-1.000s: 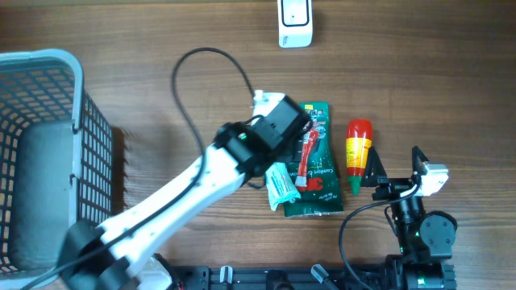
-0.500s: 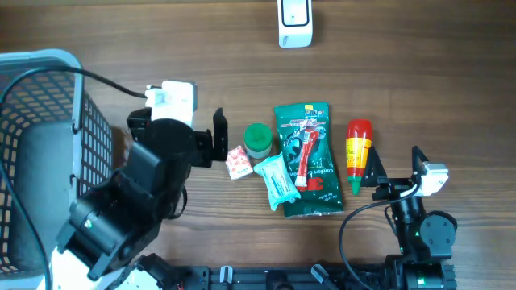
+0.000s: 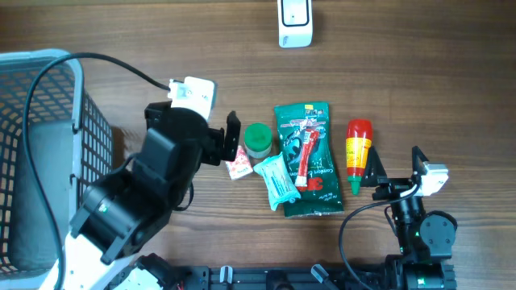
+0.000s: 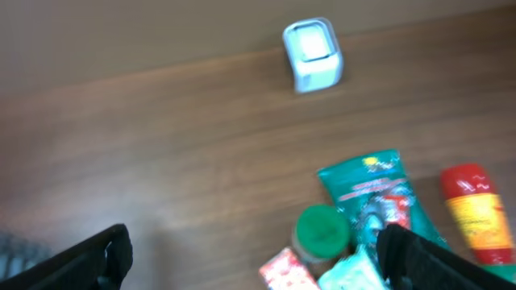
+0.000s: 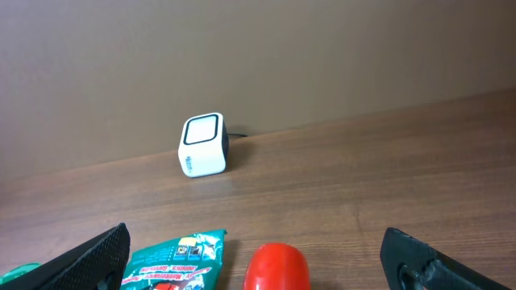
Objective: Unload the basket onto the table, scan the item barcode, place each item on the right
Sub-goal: 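Retract the left gripper and move the right gripper toward the red sauce bottle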
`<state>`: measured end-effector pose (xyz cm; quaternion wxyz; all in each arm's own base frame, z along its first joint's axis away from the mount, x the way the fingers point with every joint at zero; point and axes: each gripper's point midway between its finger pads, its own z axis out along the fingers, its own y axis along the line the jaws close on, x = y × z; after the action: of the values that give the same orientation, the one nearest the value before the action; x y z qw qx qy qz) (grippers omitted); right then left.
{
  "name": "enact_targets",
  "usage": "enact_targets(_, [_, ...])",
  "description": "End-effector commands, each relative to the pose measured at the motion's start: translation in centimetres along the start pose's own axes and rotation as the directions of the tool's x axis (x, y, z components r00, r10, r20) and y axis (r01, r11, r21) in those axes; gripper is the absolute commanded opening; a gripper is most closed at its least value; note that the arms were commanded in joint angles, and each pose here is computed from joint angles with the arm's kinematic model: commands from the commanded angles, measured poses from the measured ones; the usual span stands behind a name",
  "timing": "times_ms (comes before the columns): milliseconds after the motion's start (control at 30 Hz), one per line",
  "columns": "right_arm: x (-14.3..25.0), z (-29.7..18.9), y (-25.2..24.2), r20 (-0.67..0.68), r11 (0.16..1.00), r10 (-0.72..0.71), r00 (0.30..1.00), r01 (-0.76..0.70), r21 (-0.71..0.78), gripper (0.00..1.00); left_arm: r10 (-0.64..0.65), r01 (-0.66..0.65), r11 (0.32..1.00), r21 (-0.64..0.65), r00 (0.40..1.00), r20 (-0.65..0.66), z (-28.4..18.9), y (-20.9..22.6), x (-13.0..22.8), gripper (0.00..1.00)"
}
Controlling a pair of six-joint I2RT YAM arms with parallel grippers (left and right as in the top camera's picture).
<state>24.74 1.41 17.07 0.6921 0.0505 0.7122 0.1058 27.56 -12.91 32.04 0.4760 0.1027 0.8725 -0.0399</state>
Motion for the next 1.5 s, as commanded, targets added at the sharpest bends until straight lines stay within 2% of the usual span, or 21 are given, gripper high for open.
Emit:
enact_targets(0, [-0.1,0.0,-0.1,0.007,1.0,-0.012,1.0,0.012,0.004,1.0,0.097,-0.122,0.972,0.202,0.987,0.13,-2.7,-1.3,-2.3,1.0])
enact_targets(100, [-0.1,0.0,-0.1,0.007,1.0,-0.012,1.0,0.012,0.004,1.0,0.02,-0.064,0.96,0.274,0.987,0.159,-4.6,0.2,-2.2,1.0])
enact_targets(167, [-0.1,0.0,-0.1,0.007,1.0,-0.012,1.0,0.012,0.004,1.0,-0.014,-0.037,0.95,0.31,0.987,0.162,-5.5,0.7,-0.7,1.0])
enact_targets(267, [-0.1,0.0,-0.1,0.007,1.0,-0.012,1.0,0.012,0.004,1.0,-0.052,0.018,0.931,0.364,0.995,0.084,-5.7,0.7,5.1,1.0])
enact_targets(333, [-0.1,0.0,-0.1,0.007,1.0,-0.012,1.0,0.012,0.004,1.0,-0.055,0.075,0.928,0.364,0.996,-0.063,-5.3,0.5,11.0,1.0])
enact_targets(433, [-0.1,0.0,-0.1,0.007,1.0,-0.012,1.0,0.012,0.004,1.0,-0.053,0.147,0.929,0.34,0.961,-0.27,-5.9,0.5,15.9,1.0])
enact_targets(567, [-0.1,0.0,-0.1,0.007,1.0,-0.012,1.0,0.012,0.004,1.0,-0.055,0.114,0.969,0.218,0.964,-0.26,-5.2,2.6,16.0,1.0])
enact_targets(633, [-0.2,0.0,0.0,0.009,1.0,-0.006,1.0,0.006,0.001,1.0,-0.055,0.114,0.969,0.218,0.964,-0.26,-5.2,2.6,16.0,1.0])
enact_targets(700, [-0.1,0.0,0.7,-0.002,0.991,0.127,0.992,-0.127,-0.042,1.0,-0.055,0.114,0.969,0.218,0.964,-0.26,-5.2,2.6,16.0,1.0])
enact_targets(733, [-0.1,-0.1,1.2,-0.023,0.95,0.305,0.952,-0.306,-0.065,1.0,-0.055,0.114,0.969,0.218,0.964,-0.26,-5.2,2.6,16.0,1.0])
enact_targets(767, [0.0,-0.1,1.3,-0.034,0.908,0.412,0.911,-0.413,-0.07,1.0,-0.055,0.114,0.969,0.218,0.964,-0.26,-5.2,2.6,16.0,1.0])
enact_targets(867, [0.0,-0.1,1.6,-0.058,0.809,0.58,0.813,-0.583,-0.07,1.0,-0.055,0.114,0.969,0.218,0.964,-0.26,-5.2,2.6,16.0,1.0])
enact_targets(933, [-0.3,-0.4,3.7,-0.123,0.806,0.551,0.825,-0.565,-0.176,0.99,-0.055,0.114,0.969,0.218,0.964,-0.26,-5.2,2.6,16.0,1.0])
enact_targets(1033, [-1.8,-0.9,5.1,-0.125,0.835,0.478,0.869,-0.494,-0.243,0.99,-0.055,0.114,0.969,0.218,0.964,-0.26,-5.2,2.6,16.0,1.0])
enact_targets(1133, [-3.3,-1.6,5.4,-0.181,0.884,0.396,0.9,-0.427,-0.191,1.0,-0.055,0.114,0.969,0.218,0.964,-0.26,-5.2,2.6,16.0,1.0])
enact_targets(1200, [-4.2,-1.7,5.0,-0.278,0.937,0.298,0.913,-0.336,-0.097,0.99,-0.055,0.114,0.969,0.218,0.964,-0.26,-5.2,2.6,16.0,1.0])
enact_targets(1233, [-4.4,-1.6,5.1,-0.309,0.943,0.282,0.908,-0.322,-0.083,0.99,-0.055,0.114,0.969,0.218,0.964,-0.26,-5.2,2.6,16.0,1.0])
enact_targets(1333, [-4.3,-1.1,5.3,-0.492,0.957,0.244,0.836,-0.289,-0.016,0.99,-0.055,0.114,0.969,0.218,0.964,-0.26,-5.2,2.6,16.0,1.0])
enact_targets(1467, [-3.2,1.0,5.6,-0.583,0.944,0.278,0.764,-0.331,0.017,1.0,-0.055,0.114,0.969,0.218,0.964,-0.26,-5.2,2.6,16.0,1.0])
